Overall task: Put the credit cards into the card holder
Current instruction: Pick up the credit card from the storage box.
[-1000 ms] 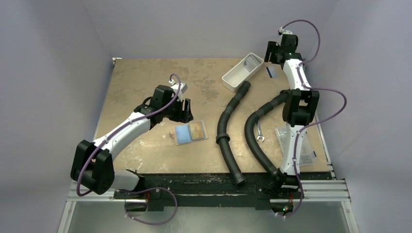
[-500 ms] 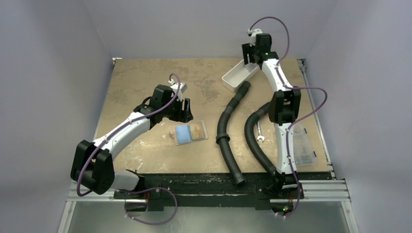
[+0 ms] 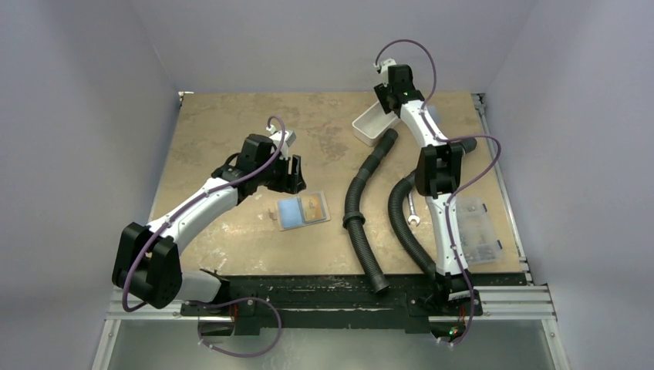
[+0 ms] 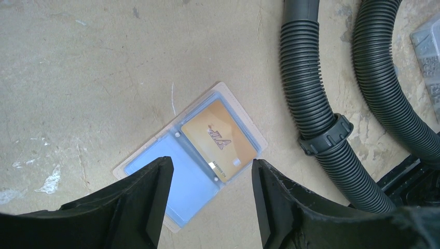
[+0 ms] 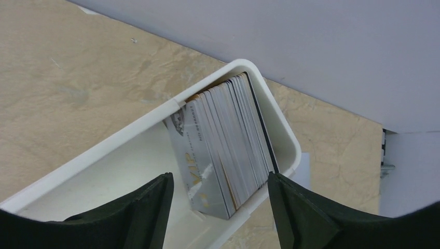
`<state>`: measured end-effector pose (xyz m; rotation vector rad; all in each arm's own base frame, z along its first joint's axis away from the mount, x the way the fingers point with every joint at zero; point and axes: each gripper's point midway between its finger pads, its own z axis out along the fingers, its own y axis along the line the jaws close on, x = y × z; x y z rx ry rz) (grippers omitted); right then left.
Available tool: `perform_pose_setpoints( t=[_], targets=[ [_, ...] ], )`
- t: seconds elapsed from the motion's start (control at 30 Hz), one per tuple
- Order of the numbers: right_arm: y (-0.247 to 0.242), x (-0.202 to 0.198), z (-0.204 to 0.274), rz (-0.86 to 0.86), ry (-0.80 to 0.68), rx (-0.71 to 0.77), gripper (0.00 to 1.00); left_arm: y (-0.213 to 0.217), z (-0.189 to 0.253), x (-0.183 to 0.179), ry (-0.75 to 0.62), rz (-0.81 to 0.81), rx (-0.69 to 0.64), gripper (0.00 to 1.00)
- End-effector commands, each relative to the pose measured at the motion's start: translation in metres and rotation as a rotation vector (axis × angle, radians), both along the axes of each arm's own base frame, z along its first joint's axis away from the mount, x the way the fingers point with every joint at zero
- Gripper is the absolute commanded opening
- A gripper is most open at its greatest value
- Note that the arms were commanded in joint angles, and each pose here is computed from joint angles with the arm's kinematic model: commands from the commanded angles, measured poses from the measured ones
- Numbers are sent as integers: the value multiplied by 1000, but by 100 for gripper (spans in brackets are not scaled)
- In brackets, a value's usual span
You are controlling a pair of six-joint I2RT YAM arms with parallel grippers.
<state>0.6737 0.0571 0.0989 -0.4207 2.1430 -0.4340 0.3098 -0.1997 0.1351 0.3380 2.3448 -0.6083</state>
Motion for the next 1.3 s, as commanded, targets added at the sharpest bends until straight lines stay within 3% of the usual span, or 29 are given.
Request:
perform_pose_setpoints(
  t=[0.0,0.2,0.53,0.8,1.27],
  targets=[
    [-10,8,26,-29,-69,-65,74,-2,1,5,-13,-2,-24,62],
    [-10,12,20,-26,-70,-74,65,-1,0,5,-11,2,-22,62],
    [-13,13,19,-29,-71,-95,40,-2,-2,5,-5,-1,-24,62],
    [-13,12,35,-42,-98,-152,31,-3,-2,5,-4,-6,-30,62],
    [-4,3,66,-14,-120,-124,14,-4,-1,5,0,-11,-40,62]
  ],
)
